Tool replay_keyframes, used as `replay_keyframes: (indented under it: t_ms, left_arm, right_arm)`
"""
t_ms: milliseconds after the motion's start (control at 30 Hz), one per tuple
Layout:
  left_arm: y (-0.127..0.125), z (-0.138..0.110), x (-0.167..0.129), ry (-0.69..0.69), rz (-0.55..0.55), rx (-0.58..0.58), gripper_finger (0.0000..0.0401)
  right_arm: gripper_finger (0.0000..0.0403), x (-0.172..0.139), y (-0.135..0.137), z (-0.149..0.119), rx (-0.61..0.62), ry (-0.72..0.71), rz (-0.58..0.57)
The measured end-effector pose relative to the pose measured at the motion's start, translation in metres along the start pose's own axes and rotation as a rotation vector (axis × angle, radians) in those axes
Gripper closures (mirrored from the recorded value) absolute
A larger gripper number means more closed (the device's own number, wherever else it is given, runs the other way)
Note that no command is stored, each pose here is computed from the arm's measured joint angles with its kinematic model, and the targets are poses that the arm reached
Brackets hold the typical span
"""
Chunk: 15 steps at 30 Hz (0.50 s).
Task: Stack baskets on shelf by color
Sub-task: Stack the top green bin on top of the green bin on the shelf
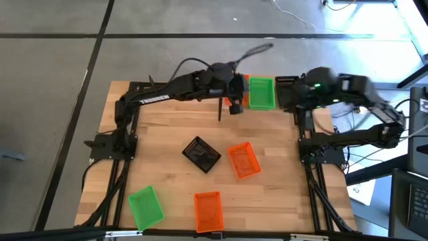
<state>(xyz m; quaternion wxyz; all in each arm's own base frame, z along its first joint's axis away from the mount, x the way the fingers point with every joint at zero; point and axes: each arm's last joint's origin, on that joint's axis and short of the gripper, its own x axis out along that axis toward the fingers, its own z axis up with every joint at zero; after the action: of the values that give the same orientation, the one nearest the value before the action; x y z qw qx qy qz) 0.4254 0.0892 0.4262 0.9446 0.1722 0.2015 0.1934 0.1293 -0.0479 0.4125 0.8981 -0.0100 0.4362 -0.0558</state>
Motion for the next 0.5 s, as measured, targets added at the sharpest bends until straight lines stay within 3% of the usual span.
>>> replay_keyframes:
  t_ms: [200,500]
  left_arm:
    - [0.014,0.006,-0.032,0.052,0.067,-0.061,0.0337]
    - [0.022,0.009,-0.06,0.086,0.073,-0.11,0.0337]
  right_arm:
    - [0.0321,0.065,-0.005,-0.005,-0.019,0.005,0.086]
    - [0.0321,0.125,-0.009,-0.021,0.001,0.008,0.073]
